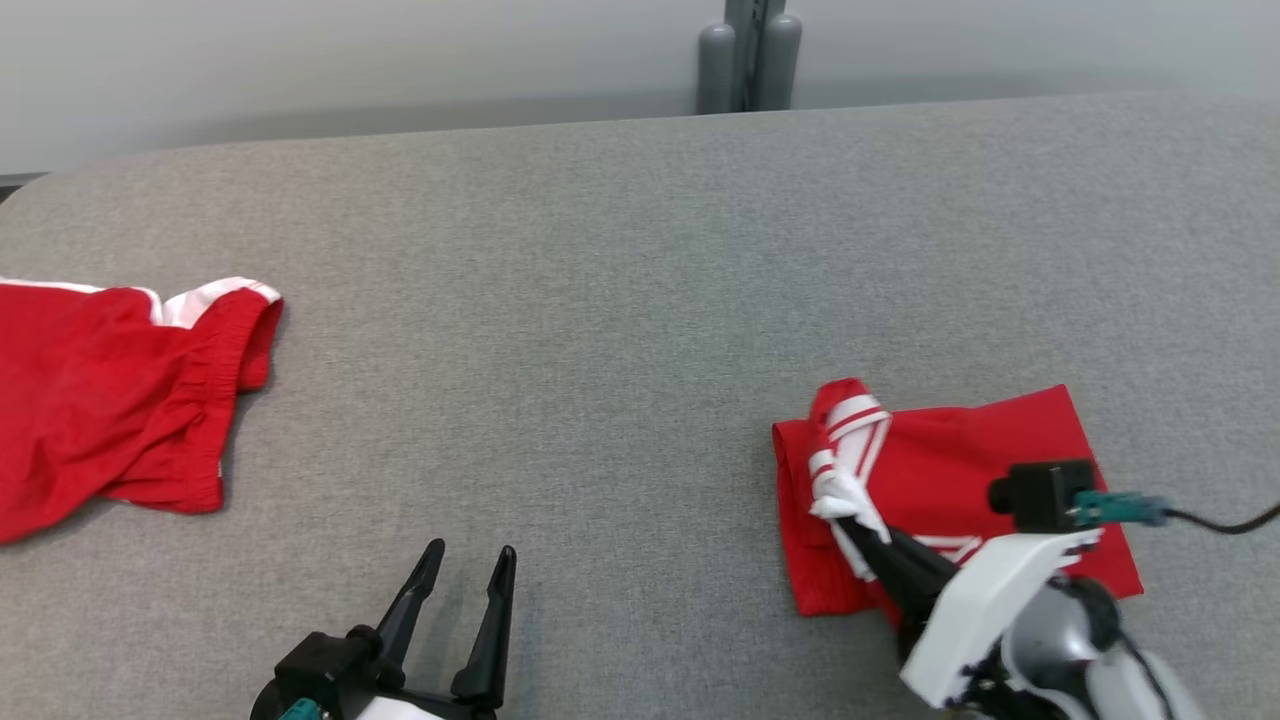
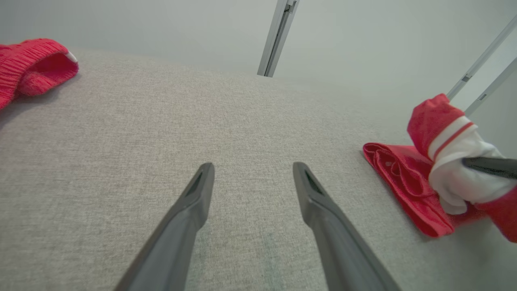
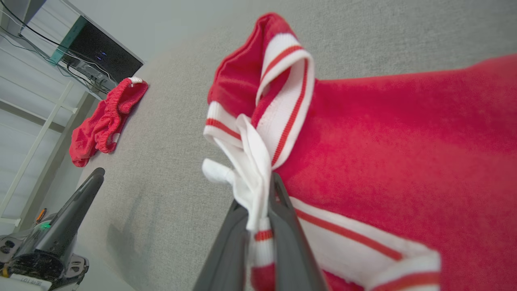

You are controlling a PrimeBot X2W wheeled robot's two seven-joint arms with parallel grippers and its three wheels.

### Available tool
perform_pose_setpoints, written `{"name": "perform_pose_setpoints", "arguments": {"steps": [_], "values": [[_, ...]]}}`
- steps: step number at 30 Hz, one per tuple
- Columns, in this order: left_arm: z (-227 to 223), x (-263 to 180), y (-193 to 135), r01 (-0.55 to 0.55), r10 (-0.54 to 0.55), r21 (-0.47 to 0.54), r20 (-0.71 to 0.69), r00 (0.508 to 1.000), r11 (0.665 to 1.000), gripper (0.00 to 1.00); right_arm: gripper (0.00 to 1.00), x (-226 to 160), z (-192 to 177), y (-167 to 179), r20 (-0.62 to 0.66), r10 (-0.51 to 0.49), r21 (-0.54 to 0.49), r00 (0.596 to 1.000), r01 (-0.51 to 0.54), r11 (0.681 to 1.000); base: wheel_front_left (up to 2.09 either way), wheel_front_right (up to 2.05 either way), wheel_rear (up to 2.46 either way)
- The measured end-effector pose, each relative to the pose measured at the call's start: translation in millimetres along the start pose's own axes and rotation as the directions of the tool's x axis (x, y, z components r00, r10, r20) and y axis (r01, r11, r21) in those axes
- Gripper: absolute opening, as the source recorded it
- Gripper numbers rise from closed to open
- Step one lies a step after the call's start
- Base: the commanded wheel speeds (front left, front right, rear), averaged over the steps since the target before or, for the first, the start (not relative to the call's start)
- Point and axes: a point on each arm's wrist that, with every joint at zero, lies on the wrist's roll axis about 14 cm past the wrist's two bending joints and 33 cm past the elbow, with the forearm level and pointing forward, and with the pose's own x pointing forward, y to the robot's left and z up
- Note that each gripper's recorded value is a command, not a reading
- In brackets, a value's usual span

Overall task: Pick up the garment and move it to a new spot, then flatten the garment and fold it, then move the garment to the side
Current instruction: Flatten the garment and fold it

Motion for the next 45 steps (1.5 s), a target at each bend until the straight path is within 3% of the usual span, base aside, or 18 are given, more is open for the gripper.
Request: {"name": "perform_pose_setpoints", "arguments": {"steps": [6, 14, 15, 16, 17, 23, 26, 29, 30, 34, 45], "values": [[0, -4, 11, -0.029, 0.029, 0.002, 0.0, 1.0, 1.0, 1.0, 0.0, 25, -15, 14, 0.012, 0.022, -0.02, 1.0, -0.022, 1.0, 0.0, 0.0, 0.0], [-3, -7, 12, -0.026, 0.026, 0.011, -0.01, 1.0, 1.0, 1.0, 0.0, 35, -2, 3, 0.098, -0.018, -0.065, 0.995, 0.025, 0.998, 0.0, 0.0, 0.0], [-4, -7, 11, -0.025, 0.025, 0.01, -0.012, 1.0, 1.0, 1.0, 0.11, 36, 0, 2, 0.11, -0.023, -0.075, 0.994, 0.032, 0.997, 0.0, 0.0, 0.0], [-4, -8, 10, -0.024, 0.024, 0.01, -0.014, 1.0, 1.0, 1.0, 0.44, 35, 4, 2, 0.128, -0.024, -0.083, 0.991, 0.035, 0.996, 0.0, 0.0, 0.0], [-5, -8, 9, -0.02, 0.02, 0.01, -0.015, 1.0, 1.0, 1.0, 1.0, 35, 7, 3, 0.149, -0.023, -0.098, 0.989, 0.038, 0.994, 0.0, 0.0, 0.0], [-4, -20, 9, -0.027, 0.027, 0.017, -0.007, 1.0, 0.999, 1.0, 1.0, 11, 30, 33, 0.306, 0.058, -0.123, 0.95, -0.021, 0.992, 0.0, 0.0, 0.0], [-2, -26, 12, -0.044, 0.044, 0.019, 0.003, 0.999, 0.999, 1.0, 1.0, -12, 43, 27, 0.388, 0.045, -0.122, 0.921, 0.003, 0.993, 0.0, 0.0, 0.0], [1, -32, 13, -0.054, 0.053, 0.02, 0.015, 0.998, 0.998, 1.0, 1.0, -52, 66, 3, 0.499, -0.016, -0.173, 0.867, 0.117, 0.978, 0.0, 0.0, 0.0], [0, -34, 12, -0.05, 0.05, 0.019, 0.013, 0.999, 0.999, 1.0, 1.0, -76, 76, -17, 0.562, -0.078, -0.154, 0.823, 0.197, 0.968, 0.0, 0.0, 0.0], [0, -32, 7, -0.034, 0.033, 0.02, 0.014, 0.999, 0.999, 1.0, 1.0, -104, 73, -55, 0.585, -0.182, -0.214, 0.79, 0.367, 0.905, 0.0, 0.0, 0.0], [25, -34, 5, -0.041, 0.036, 0.053, 0.097, 0.995, 0.998, 1.0, 1.0, -94, 40, -68, 0.58, -0.207, -0.287, 0.788, 0.435, 0.853, 0.0, 0.0, 0.0]]}}
